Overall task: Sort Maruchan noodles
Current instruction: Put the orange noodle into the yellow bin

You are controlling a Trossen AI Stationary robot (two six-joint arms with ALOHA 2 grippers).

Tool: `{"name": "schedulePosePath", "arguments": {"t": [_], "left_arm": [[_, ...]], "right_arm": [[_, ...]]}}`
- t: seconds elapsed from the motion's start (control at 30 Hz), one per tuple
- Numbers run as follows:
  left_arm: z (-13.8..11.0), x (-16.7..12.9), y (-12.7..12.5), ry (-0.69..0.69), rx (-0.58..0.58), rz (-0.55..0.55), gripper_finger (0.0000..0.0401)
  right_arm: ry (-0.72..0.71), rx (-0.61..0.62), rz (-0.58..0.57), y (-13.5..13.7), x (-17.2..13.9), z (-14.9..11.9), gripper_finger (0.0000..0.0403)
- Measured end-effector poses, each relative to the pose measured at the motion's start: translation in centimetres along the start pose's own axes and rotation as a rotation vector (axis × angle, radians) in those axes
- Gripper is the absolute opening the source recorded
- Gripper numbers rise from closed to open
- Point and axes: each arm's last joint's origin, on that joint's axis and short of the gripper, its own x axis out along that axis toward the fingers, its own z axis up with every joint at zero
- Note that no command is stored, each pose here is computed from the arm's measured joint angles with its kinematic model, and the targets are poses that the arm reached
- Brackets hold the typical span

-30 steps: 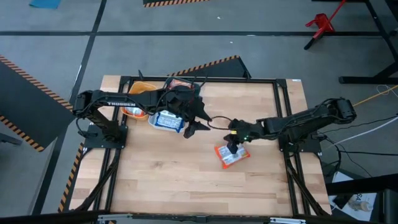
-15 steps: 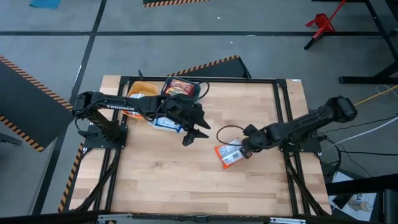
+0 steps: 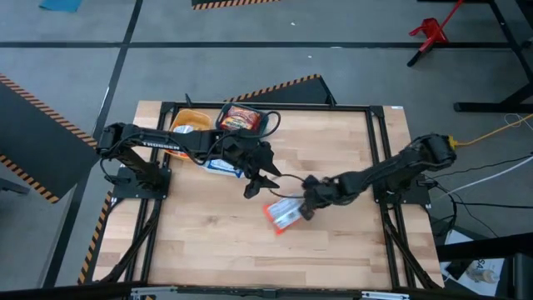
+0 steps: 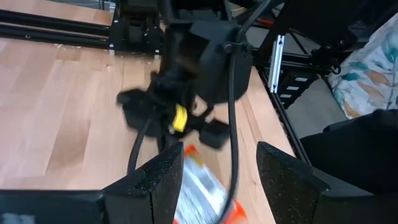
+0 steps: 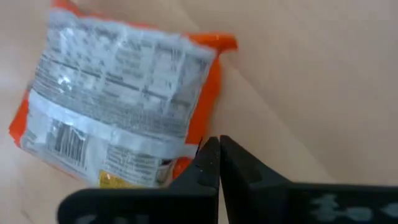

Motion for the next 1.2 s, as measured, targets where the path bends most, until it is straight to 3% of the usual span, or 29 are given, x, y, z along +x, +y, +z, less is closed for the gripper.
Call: {"name": "schedulePosePath", "arguments": {"t": [0.13,0.3,0.57,0.7,0.83,0.97,1.2], "left_arm": [[-0.1,-0.1,0.0,0.016,-0.009,0.001,0.0196],[-1.2,-1.1,-0.3,0.141,-0.041,0.012,0.0196],[-4.0,-0.9,-3.8,0.345,-0.033,0.040,0.0196],[-6.5,-0.5,-6.1,0.431,-0.041,0.133,0.0196],[-8.6,0.5,-8.6,0.394,-0.022,0.198,0.0196],[-11.4,1.4,-9.6,0.382,-0.026,0.251,0.0201],[-14.6,2.3,-9.1,0.340,-0.037,0.269,0.0227]], "right_arm": [[-0.091,-0.136,0.101,1.3,1.3,3.2,0.0000],[-0.199,-0.327,0.173,3.2,0.3,5.8,0.0000],[-0.114,-0.390,-0.053,2.1,-2.9,4.8,0.0000],[-0.061,-0.405,-0.148,1.4,-4.3,3.5,0.0000],[-0.013,-0.419,-0.160,1.4,-4.6,2.7,0.0011],[0.034,-0.440,-0.127,1.7,-4.5,1.9,0.0055],[0.034,-0.451,-0.123,1.9,-4.6,1.6,0.0186]]}}
